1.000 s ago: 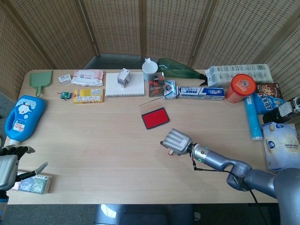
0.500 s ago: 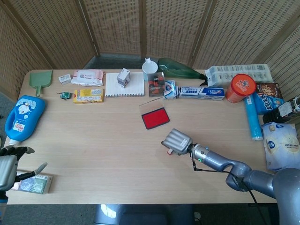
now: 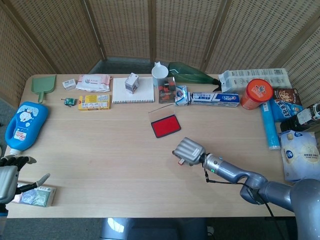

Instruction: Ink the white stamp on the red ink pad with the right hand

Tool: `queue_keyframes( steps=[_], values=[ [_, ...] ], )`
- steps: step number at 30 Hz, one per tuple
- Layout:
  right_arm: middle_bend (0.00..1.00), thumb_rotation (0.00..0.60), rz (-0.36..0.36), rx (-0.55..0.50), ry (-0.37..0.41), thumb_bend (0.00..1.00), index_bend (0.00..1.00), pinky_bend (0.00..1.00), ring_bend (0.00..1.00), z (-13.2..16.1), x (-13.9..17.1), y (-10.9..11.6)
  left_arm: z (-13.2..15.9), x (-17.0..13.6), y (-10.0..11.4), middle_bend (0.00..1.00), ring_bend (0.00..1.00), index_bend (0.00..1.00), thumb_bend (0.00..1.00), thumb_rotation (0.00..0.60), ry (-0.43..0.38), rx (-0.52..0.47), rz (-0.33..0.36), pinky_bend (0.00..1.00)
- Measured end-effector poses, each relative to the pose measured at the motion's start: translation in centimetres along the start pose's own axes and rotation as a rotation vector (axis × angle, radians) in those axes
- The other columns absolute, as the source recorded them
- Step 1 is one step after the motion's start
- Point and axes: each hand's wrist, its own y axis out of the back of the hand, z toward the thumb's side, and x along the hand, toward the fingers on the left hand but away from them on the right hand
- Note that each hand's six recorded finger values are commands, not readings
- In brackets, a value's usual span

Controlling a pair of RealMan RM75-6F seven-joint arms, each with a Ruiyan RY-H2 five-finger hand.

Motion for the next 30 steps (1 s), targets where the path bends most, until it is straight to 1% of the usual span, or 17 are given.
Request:
queue_keyframes(
  steps=[6,11,16,22,26,30],
  values=[
    [1.00,0.600,-0.012,-0.047,-0.017,0.43,0.66,1.00,1.00,-0.2,-0.1,0.5,0.1,0.1,-0.1,0.40,0.31,0.37,0.12,0.191,-0.003,0.001,-0.002,0.18],
    [1.00,0.600,-0.037,-0.093,-0.037,0.44,0.67,1.00,1.00,-0.5,0.0,1.5,0.1,0.2,0.0,0.40,0.31,0.37,0.12,0.185,-0.004,0.003,0.000,0.18],
    [1.00,0.600,-0.075,-0.162,-0.065,0.44,0.67,1.00,1.00,-1.1,-0.1,3.3,0.4,0.3,-0.1,0.40,0.31,0.37,0.12,0.189,-0.012,0.003,-0.001,0.18],
    [1.00,0.600,-0.118,-0.214,-0.101,0.45,0.68,1.00,1.00,-2.1,-0.8,5.8,1.0,0.5,-0.3,0.40,0.31,0.37,0.12,0.190,-0.029,0.002,-0.005,0.18],
    [1.00,0.600,-0.126,-0.224,-0.120,0.45,0.68,1.00,1.00,-2.5,-1.7,7.1,1.0,0.5,-0.4,0.40,0.31,0.37,0.12,0.189,-0.032,0.003,-0.006,0.18],
    [1.00,0.600,-0.122,-0.232,-0.141,0.45,0.68,1.00,1.00,-2.8,-2.7,7.8,0.8,0.4,-0.5,0.40,0.31,0.37,0.12,0.188,-0.026,0.004,-0.009,0.18]
  ],
)
